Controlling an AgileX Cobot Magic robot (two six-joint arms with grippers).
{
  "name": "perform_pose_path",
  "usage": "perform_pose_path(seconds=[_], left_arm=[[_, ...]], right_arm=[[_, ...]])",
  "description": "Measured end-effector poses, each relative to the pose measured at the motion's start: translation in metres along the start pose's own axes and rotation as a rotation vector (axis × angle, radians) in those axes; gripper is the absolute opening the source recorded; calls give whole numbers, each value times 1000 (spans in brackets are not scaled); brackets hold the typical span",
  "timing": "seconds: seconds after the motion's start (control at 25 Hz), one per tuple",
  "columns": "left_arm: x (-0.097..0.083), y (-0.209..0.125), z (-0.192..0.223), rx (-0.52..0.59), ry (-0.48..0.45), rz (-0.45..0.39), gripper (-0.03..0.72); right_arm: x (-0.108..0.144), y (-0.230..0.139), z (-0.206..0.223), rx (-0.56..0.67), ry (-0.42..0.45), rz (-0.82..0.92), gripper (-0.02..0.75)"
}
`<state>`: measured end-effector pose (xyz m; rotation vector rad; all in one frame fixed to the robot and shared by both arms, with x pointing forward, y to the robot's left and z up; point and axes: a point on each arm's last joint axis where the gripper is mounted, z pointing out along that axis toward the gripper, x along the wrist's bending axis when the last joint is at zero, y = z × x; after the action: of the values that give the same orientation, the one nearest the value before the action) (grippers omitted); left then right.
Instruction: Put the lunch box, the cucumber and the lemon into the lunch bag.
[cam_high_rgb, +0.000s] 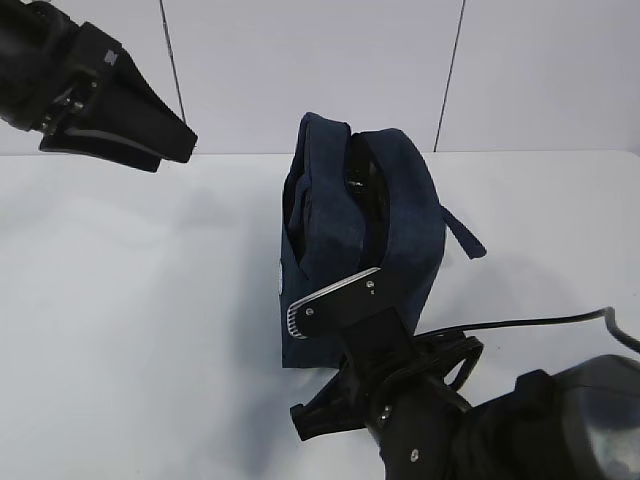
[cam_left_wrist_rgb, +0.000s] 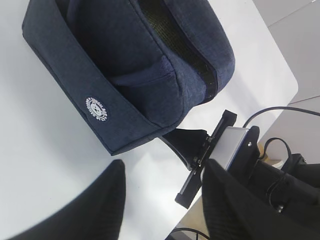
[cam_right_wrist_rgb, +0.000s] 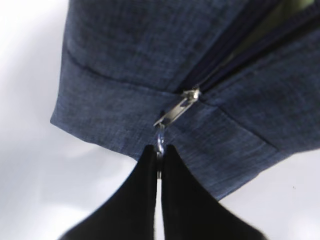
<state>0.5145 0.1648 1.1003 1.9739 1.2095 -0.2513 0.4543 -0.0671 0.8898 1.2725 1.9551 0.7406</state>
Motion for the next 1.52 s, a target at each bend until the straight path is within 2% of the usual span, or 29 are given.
perform_pose_path(seconds=[0.16, 0.4, 0.72, 0.92, 1.04, 1.28, 1.52], left_arm=[[0, 0, 0, 0, 0, 0, 362], [0, 0, 0, 0, 0, 0, 362], [0, 0, 0, 0, 0, 0, 362], [0, 0, 0, 0, 0, 0, 362], [0, 0, 0, 0, 0, 0, 362], [0, 0, 0, 0, 0, 0, 362], [0, 0, 0, 0, 0, 0, 362]], right_arm=[[0, 1, 0, -2, 1, 1, 9], [0, 1, 0, -2, 1, 1, 55], [0, 1, 0, -4, -3, 1, 64], [-1, 2, 0, -14, -17, 1, 53], [-1, 2, 0, -14, -17, 1, 8], [-1, 1, 0, -13, -18, 0, 8], [2, 4, -4, 3, 38, -28, 8]])
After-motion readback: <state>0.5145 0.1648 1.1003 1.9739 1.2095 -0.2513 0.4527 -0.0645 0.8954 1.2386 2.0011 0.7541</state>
